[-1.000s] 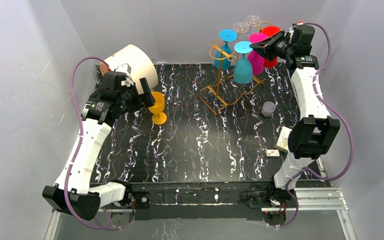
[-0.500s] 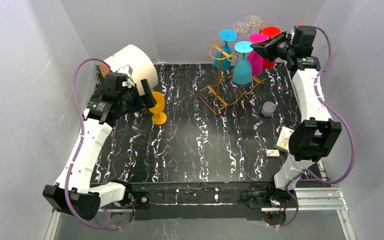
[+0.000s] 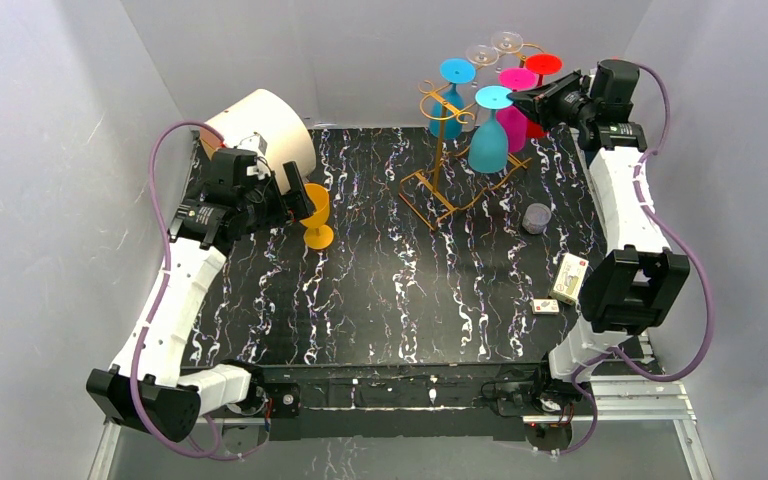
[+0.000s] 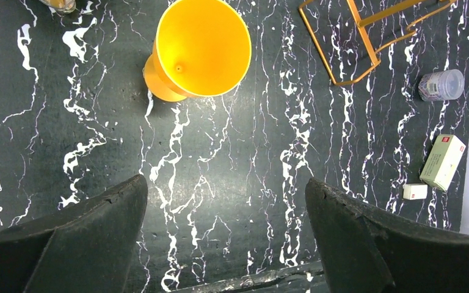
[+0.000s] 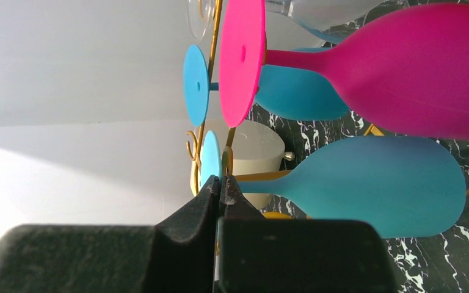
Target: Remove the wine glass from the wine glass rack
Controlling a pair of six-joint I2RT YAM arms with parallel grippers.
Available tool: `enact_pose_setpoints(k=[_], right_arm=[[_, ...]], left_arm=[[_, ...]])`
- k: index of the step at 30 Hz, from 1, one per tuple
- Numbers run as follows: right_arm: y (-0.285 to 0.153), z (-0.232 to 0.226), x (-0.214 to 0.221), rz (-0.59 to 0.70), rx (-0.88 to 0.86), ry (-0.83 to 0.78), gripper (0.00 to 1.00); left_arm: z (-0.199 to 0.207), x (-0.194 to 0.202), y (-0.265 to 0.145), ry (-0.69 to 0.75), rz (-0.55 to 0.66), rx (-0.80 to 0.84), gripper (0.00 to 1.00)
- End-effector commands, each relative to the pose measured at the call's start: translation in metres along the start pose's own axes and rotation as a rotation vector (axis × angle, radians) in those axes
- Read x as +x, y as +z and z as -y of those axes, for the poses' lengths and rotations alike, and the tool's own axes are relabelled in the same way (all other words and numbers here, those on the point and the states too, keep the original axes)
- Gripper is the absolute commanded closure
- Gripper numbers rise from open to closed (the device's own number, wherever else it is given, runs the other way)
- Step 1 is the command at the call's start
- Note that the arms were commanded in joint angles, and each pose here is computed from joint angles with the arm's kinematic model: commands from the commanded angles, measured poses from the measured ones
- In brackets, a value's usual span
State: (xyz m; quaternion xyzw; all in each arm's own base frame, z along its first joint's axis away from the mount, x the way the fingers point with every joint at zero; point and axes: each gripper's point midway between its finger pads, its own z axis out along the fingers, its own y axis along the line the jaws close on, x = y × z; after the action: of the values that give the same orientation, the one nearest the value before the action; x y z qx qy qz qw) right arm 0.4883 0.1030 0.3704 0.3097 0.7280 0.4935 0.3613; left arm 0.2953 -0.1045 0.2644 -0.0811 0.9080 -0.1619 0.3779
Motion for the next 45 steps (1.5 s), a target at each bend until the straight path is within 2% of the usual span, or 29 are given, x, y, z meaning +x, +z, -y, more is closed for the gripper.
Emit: enact_pose_setpoints(k=[1,10,16,19,23,30,33,36,38,41,43,45], right_arm=[[-0.026,-0.037,-0.002,0.035,-0.097,-0.055,0.99],[-0.040,-0.047,-0.001,0.017,-0.136,-0.039,0.99],[-0.059,-0.045,0.007,0.052,-0.115,-0.091,0.99],[-0.072,-0.044,0.018,0.056,-0.139,-0.125,0.99],[-0.089,-0.042,0.032,0.049,-0.140,-0.191,0.99],[-0.118,-0.036,0.085,-0.133,-0.241,-0.295,0.99],[-0.128,-0.020,0.115,-0.218,-0.277,-0.328,0.99],[-0.136,-0.009,0.143,-0.281,-0.299,-0.374,0.99],[-0.141,-0.004,0.169,-0.355,-0.318,-0.410,0.99],[-0.146,0.016,0.195,-0.425,-0.298,-0.415,0.99],[-0.149,0.026,0.204,-0.458,-0.308,-0.407,0.99],[-0.153,0.029,0.214,-0.504,-0.336,-0.404,0.99]], left_arm=[[0.005,0.002,-0.011,-0.011,0.011,0.038,0.02],[0.005,0.001,-0.013,0.014,-0.005,0.034,0.02],[0.020,0.005,-0.011,-0.046,-0.010,0.113,0.02],[0.036,0.008,-0.009,-0.064,-0.032,0.203,0.02],[0.045,-0.002,-0.018,-0.069,0.016,0.250,0.02],[0.081,0.007,-0.032,-0.104,-0.001,0.493,0.02],[0.091,0.009,-0.023,-0.244,0.007,0.557,0.02],[0.129,0.008,-0.029,-0.301,0.029,0.699,0.02],[0.161,0.022,-0.032,-0.233,-0.001,0.743,0.05],[0.197,0.048,-0.031,-0.152,-0.089,0.791,0.18],[0.207,0.056,-0.032,-0.138,-0.092,0.800,0.28],[0.213,0.056,-0.036,-0.142,-0.065,0.831,0.32]])
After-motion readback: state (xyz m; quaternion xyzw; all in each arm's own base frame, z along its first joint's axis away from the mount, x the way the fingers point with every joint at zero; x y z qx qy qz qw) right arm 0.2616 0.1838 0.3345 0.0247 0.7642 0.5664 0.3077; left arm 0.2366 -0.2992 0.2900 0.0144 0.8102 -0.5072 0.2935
